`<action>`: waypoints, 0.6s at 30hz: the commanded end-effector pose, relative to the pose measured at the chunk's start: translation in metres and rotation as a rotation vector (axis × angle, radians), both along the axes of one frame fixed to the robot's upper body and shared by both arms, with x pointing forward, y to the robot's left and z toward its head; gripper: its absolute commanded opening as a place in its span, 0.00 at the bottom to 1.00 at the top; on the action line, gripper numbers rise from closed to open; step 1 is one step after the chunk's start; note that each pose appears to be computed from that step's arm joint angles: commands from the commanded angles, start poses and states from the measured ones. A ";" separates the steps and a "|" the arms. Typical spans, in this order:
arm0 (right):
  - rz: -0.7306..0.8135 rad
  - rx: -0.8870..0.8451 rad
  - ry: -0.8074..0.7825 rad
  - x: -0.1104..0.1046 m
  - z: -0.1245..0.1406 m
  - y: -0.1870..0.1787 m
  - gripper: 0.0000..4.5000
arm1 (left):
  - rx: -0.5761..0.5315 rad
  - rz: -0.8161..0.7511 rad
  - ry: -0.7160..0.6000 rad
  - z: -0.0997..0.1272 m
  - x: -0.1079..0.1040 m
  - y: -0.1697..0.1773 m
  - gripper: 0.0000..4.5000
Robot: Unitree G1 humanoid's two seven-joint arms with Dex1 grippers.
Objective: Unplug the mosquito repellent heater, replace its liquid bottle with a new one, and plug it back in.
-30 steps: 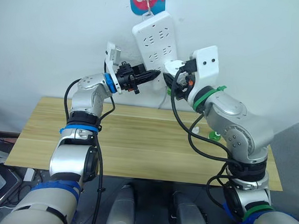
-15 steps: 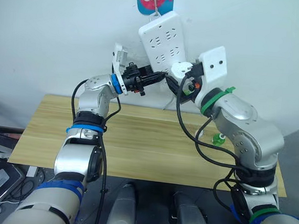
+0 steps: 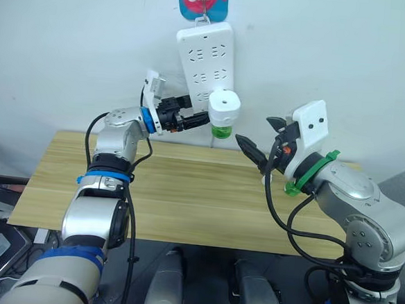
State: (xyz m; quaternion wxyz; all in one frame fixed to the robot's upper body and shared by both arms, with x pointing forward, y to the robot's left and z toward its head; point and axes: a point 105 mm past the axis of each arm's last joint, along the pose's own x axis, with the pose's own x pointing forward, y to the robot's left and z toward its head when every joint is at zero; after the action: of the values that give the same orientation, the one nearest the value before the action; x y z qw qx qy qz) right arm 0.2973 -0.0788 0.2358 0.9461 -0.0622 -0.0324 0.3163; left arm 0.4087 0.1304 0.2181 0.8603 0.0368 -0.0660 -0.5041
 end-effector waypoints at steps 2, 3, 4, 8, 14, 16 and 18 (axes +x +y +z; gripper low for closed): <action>0.064 0.048 -0.021 -0.005 0.000 0.010 0.92 | 0.025 0.082 -0.036 0.006 -0.014 0.035 1.00; 0.081 0.054 -0.017 -0.006 -0.002 0.013 0.83 | 0.031 0.100 -0.036 0.005 -0.018 0.042 1.00; 0.102 0.062 -0.014 -0.007 -0.003 0.017 0.80 | 0.038 0.115 -0.037 0.006 -0.022 0.049 1.00; 0.217 0.088 -0.004 -0.013 -0.002 0.035 0.49 | 0.068 0.126 -0.035 0.010 -0.038 0.061 1.00; 0.346 0.106 -0.014 -0.016 0.002 0.065 0.02 | 0.080 0.012 0.015 0.012 -0.074 0.043 1.00; 0.339 0.113 -0.022 -0.011 0.004 0.071 0.01 | 0.079 -0.017 0.033 0.011 -0.084 0.036 1.00; 0.314 0.111 -0.031 -0.004 0.004 0.072 0.01 | 0.075 -0.033 0.046 0.011 -0.089 0.030 1.00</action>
State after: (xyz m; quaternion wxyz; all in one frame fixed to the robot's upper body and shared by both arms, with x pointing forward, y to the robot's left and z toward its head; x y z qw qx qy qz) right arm 0.2923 -0.0073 0.2292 0.8850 -0.0033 -0.0453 0.4633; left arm 0.3280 0.1668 0.2162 0.8590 0.0479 -0.0109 -0.5097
